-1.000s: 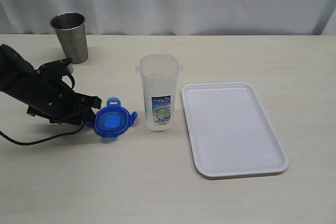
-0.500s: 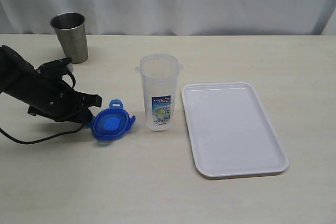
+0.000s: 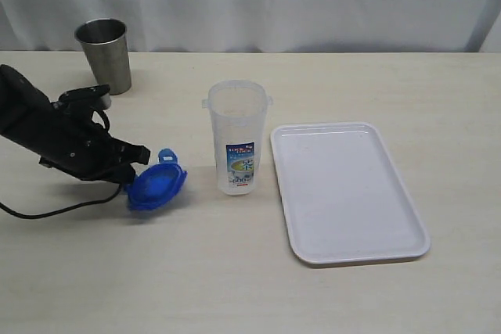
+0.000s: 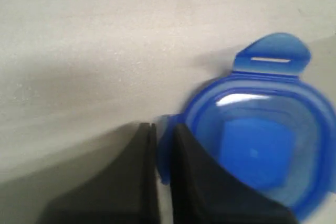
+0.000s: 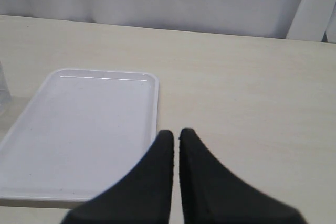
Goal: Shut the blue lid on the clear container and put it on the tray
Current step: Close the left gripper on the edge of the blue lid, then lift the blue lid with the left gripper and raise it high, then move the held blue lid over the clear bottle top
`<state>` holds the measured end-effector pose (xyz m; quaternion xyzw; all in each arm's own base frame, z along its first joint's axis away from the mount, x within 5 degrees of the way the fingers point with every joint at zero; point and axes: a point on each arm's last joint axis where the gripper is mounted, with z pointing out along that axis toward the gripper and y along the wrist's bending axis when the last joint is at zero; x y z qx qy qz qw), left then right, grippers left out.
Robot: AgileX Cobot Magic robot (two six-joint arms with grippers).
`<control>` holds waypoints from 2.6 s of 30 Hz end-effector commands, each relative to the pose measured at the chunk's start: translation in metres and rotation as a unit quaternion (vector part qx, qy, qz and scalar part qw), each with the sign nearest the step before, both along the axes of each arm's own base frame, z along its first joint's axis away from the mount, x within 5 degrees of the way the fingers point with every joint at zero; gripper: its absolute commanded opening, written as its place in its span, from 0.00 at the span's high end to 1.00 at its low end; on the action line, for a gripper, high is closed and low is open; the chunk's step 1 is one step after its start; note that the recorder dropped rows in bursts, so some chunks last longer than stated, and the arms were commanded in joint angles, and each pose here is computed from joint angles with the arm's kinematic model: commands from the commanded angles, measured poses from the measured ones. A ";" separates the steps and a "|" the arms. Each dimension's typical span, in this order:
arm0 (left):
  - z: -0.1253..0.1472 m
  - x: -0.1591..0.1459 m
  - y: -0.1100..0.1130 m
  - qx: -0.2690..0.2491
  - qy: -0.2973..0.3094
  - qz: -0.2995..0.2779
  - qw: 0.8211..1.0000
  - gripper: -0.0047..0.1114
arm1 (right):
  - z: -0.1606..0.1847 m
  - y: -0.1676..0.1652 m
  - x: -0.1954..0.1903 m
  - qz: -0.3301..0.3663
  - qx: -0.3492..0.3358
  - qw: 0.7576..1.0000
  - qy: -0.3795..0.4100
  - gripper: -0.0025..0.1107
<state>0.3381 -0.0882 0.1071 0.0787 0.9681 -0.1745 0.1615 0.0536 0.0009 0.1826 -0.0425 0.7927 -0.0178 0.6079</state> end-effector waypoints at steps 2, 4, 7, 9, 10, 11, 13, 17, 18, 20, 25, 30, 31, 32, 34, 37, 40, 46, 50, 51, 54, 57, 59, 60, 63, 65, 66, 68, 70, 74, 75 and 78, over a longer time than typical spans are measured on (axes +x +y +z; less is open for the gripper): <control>0.038 0.001 0.005 0.027 -0.081 -0.019 0.996 0.96 | -0.001 0.000 0.000 0.002 -0.001 1.000 -0.003 0.94; 0.053 0.001 0.006 0.031 -0.111 -0.018 0.993 0.96 | -0.001 0.000 0.000 0.002 -0.001 1.000 -0.003 0.94; 0.078 0.000 0.008 0.039 -0.163 -0.019 0.986 0.96 | -0.001 0.000 0.000 0.002 -0.001 1.000 -0.003 0.94; 0.093 -0.001 0.010 0.044 -0.194 -0.020 0.980 0.96 | -0.001 0.000 0.000 0.002 -0.001 1.000 -0.003 0.94; 0.103 -0.003 0.011 0.047 -0.214 -0.024 0.975 0.96 | -0.001 0.000 0.000 0.002 -0.001 1.000 -0.003 0.94; 0.109 -0.004 0.011 0.051 -0.226 -0.028 0.973 0.96 | -0.001 0.000 0.000 0.002 -0.001 1.000 -0.003 0.94; 0.123 -0.007 0.012 0.061 -0.256 -0.042 0.964 0.96 | -0.001 0.000 0.000 0.002 -0.001 1.000 -0.003 0.94; 0.147 -0.013 0.015 0.089 -0.313 -0.070 0.943 0.96 | -0.001 0.000 0.000 0.002 -0.001 1.000 -0.003 0.94; 0.152 -0.014 0.016 0.098 -0.328 -0.076 0.937 0.96 | -0.001 0.000 0.000 0.002 -0.001 1.000 -0.003 0.94; 0.161 -0.016 0.018 0.112 -0.352 -0.081 0.926 0.96 | -0.001 0.000 0.000 0.002 -0.001 1.000 -0.003 0.94; 0.179 -0.014 0.015 0.114 -0.382 -0.086 0.913 0.96 | -0.001 0.000 0.000 0.002 -0.001 1.000 -0.003 0.94; 0.196 -0.016 -0.015 0.124 -0.426 -0.153 0.883 0.96 | -0.001 0.000 0.000 0.002 -0.001 1.000 -0.003 0.94; 0.200 -0.017 -0.023 0.127 -0.437 -0.172 0.874 0.96 | -0.001 0.000 0.000 0.002 -0.001 1.000 -0.003 0.94; 0.204 -0.018 -0.030 0.129 -0.449 -0.185 0.865 0.96 | -0.001 0.000 0.000 0.002 -0.001 1.000 -0.003 0.94; 0.214 -0.021 -0.044 0.134 -0.472 -0.211 0.845 0.96 | -0.001 0.000 0.000 0.002 -0.001 1.000 -0.003 0.94; 0.224 -0.025 -0.061 0.150 -0.505 -0.247 0.813 0.96 | -0.001 0.000 0.000 0.002 -0.001 1.000 -0.003 0.94; 0.228 -0.031 -0.075 0.183 -0.532 -0.293 0.773 0.96 | -0.001 0.000 0.000 0.002 -0.001 1.000 -0.003 0.94; 0.231 -0.039 -0.099 0.224 -0.579 -0.329 0.711 0.96 | -0.001 0.000 0.000 0.002 -0.001 1.000 -0.003 0.94; 0.228 -0.036 -0.111 0.251 -0.606 -0.330 0.679 0.96 | -0.001 0.000 0.000 0.002 -0.001 1.000 -0.003 0.94; 0.226 -0.035 -0.114 0.263 -0.611 -0.335 0.667 0.96 | -0.001 0.000 0.000 0.002 -0.001 1.000 -0.003 0.94; 0.221 -0.027 -0.118 0.300 -0.630 -0.320 0.641 0.96 | -0.001 0.000 0.000 0.002 -0.001 1.000 -0.003 0.94; 0.206 -0.017 -0.122 0.315 -0.626 -0.319 0.638 0.96 | -0.001 0.000 0.000 0.002 -0.001 1.000 -0.003 0.94; 0.192 -0.014 -0.127 0.317 -0.609 -0.343 0.641 0.96 | -0.001 0.000 0.000 0.002 -0.001 1.000 -0.003 0.94; 0.185 -0.012 -0.129 0.317 -0.599 -0.357 0.643 0.96 | -0.001 0.000 0.000 0.002 -0.001 1.000 -0.003 0.94; 0.176 -0.015 -0.135 0.314 -0.586 -0.383 0.641 0.96 | -0.001 0.000 0.000 0.002 -0.001 1.000 -0.003 0.94; 0.180 -0.018 -0.138 0.332 -0.603 -0.358 0.631 0.96 | -0.001 0.000 0.000 0.002 -0.001 1.000 -0.003 0.94; 0.182 -0.020 -0.139 0.355 -0.612 -0.342 0.619 0.96 | -0.001 0.000 0.000 0.002 -0.001 1.000 -0.003 0.94; 0.182 -0.027 -0.142 0.404 -0.601 -0.321 0.610 0.96 | -0.001 0.000 0.000 0.002 -0.001 1.000 -0.003 0.94; 0.179 -0.036 -0.145 0.449 -0.584 -0.308 0.602 0.96 | -0.001 0.000 0.000 0.002 -0.001 1.000 -0.003 0.94; 0.168 -0.048 -0.151 0.460 -0.582 -0.312 0.594 0.96 | -0.001 0.000 0.000 0.002 -0.001 1.000 -0.003 0.94; 0.167 -0.050 -0.152 0.459 -0.581 -0.315 0.594 0.96 | -0.001 0.000 0.000 0.002 -0.001 1.000 -0.003 0.94; 0.160 -0.052 -0.150 0.452 -0.567 -0.315 0.613 0.96 | -0.001 0.000 0.000 0.002 -0.001 1.000 -0.003 0.94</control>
